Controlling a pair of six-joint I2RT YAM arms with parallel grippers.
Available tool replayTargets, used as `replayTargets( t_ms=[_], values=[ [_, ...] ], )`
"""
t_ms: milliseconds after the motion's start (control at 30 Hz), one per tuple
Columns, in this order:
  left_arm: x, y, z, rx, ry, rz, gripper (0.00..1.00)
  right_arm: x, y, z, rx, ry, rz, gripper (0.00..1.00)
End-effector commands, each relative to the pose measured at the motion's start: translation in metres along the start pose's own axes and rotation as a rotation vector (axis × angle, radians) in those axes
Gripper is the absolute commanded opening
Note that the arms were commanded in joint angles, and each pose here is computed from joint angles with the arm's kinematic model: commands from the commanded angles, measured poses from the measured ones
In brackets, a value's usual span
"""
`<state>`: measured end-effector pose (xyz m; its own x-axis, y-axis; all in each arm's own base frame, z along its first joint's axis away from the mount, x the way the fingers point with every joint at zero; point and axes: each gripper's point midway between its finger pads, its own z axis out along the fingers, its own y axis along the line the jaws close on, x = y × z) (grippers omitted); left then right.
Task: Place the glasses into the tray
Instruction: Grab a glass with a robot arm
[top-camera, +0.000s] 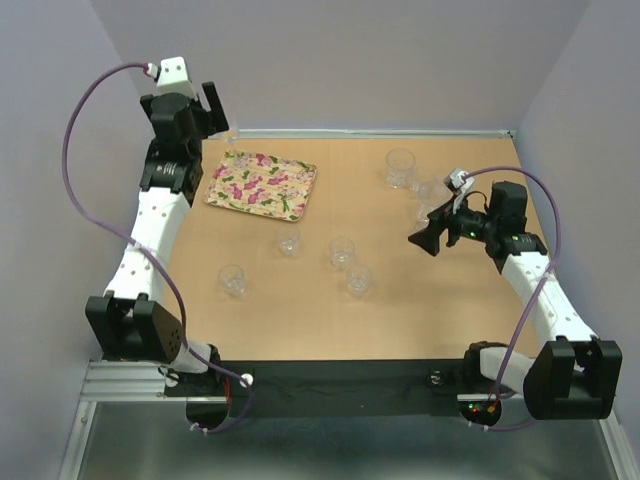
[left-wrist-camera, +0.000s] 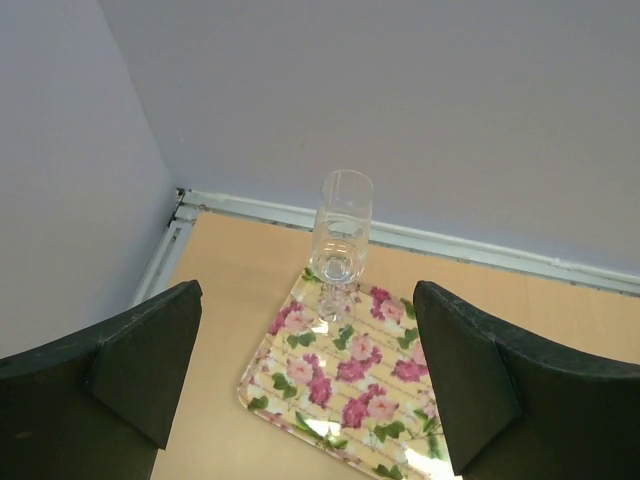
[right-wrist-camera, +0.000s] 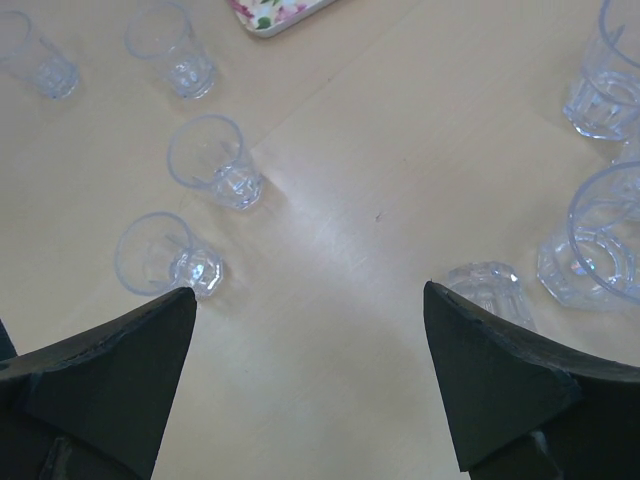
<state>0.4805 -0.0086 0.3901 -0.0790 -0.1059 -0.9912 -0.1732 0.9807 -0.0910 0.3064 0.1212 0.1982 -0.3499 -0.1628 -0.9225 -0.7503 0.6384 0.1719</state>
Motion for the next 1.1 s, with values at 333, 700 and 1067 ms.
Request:
replayTargets(
  t_ms=[333,700,1067],
  values=[
    [0.077,0.036,-0.134,0.063,-0.052,-0.031,0.99,-0.013,0.049,-0.001,-0.317,-0.022,-0.012,0.99],
    [0.119,0.059,-0.166,0.022,-0.062,0.007,0.99,-0.006,0.085,0.065,-0.318,0.240,-0.050,0.97],
    [0.117,0.052,-0.167,0.063,-0.074,-0.005,0.99,0.004,0.062,0.141,-0.125,0.415,-0.008,0.84]
  ],
)
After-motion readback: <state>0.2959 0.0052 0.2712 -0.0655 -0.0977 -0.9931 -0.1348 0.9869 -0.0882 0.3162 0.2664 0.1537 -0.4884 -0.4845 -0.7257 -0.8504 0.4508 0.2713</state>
